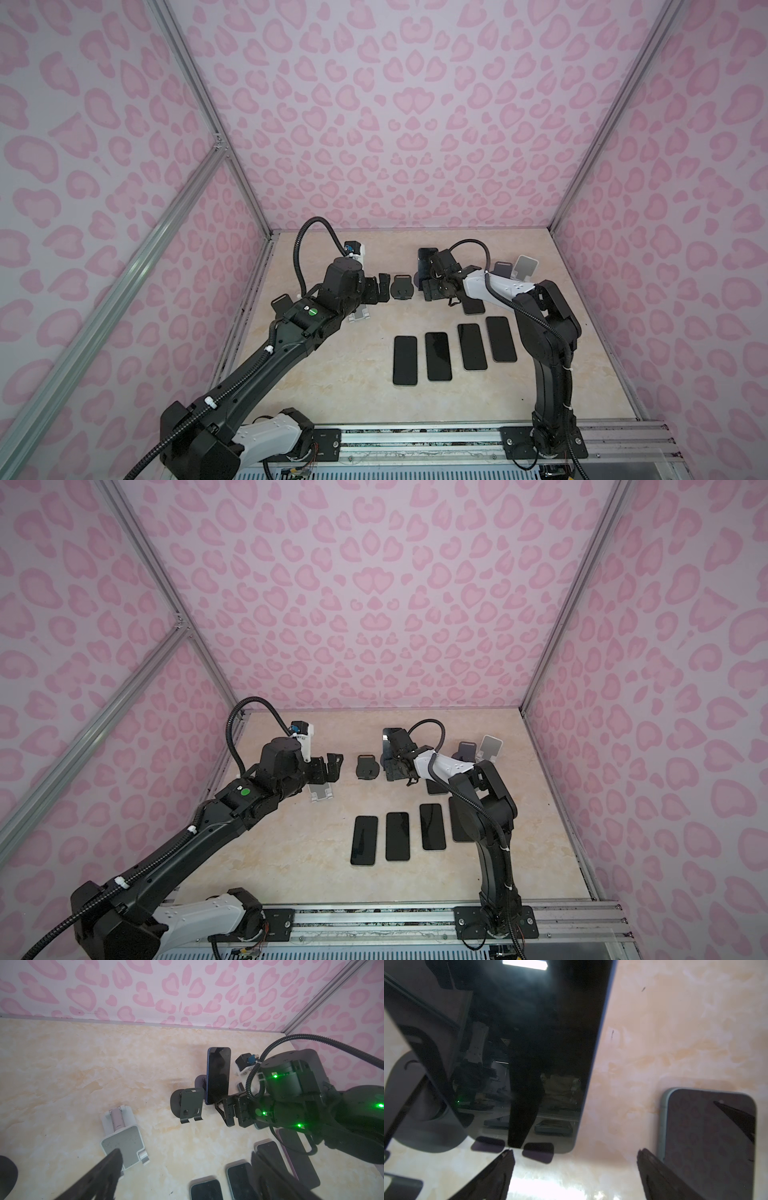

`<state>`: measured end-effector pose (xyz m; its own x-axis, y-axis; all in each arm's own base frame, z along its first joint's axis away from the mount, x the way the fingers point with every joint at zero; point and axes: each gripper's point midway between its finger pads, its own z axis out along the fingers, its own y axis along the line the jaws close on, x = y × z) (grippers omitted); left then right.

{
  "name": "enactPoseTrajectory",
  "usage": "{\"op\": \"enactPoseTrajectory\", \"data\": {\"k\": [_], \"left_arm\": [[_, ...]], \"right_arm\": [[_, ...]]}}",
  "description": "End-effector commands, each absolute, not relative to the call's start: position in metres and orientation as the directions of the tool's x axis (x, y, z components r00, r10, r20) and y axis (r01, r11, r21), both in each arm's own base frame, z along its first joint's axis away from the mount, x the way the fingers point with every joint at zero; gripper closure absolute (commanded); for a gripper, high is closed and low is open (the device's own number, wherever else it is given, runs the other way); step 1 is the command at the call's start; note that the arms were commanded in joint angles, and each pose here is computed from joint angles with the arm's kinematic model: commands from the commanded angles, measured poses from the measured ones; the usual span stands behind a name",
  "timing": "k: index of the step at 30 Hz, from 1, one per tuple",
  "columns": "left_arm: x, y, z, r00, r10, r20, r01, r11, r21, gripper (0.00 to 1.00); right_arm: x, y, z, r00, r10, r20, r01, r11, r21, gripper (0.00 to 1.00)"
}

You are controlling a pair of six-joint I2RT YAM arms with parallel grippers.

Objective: Remove the phone from the phone stand
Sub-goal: 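Close the right gripper on the top edge of the blue-edged phone, then lift the blue-edged phone up off its dark stand with the right gripper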

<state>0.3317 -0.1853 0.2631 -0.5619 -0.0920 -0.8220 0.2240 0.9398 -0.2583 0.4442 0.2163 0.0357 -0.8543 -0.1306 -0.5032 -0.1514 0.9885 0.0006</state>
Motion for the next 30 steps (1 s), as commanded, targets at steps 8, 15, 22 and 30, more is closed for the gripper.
{"op": "enactPoseTrajectory", "data": {"k": [8, 15, 22, 30], "left_arm": [[0.336, -0.189, 0.275, -0.533, -0.115, -0.838, 0.237, 0.931, -0.278, 0.0], [0.336, -0.189, 0.272, -0.537, -0.11, -0.836, 0.234, 0.933, -0.273, 0.0], [0.336, -0.189, 0.273, -0.535, -0.11, -0.838, 0.233, 0.934, -0.272, 0.0], [0.336, -0.189, 0.273, -0.538, -0.119, -0.835, 0.23, 0.931, -0.281, 0.0]], "right_arm": [[0.444, 0.201, 0.029, -0.864, -0.107, -0.493, -0.115, 0.993, -0.015, 0.05], [0.445, 0.197, 0.031, -0.863, -0.099, -0.496, -0.108, 0.994, -0.011, 0.05], [0.445, 0.191, 0.037, -0.856, -0.105, -0.506, -0.104, 0.994, -0.029, 0.06], [0.436, 0.185, 0.08, -0.807, -0.089, -0.583, -0.11, 0.994, 0.001, 0.04]]}}
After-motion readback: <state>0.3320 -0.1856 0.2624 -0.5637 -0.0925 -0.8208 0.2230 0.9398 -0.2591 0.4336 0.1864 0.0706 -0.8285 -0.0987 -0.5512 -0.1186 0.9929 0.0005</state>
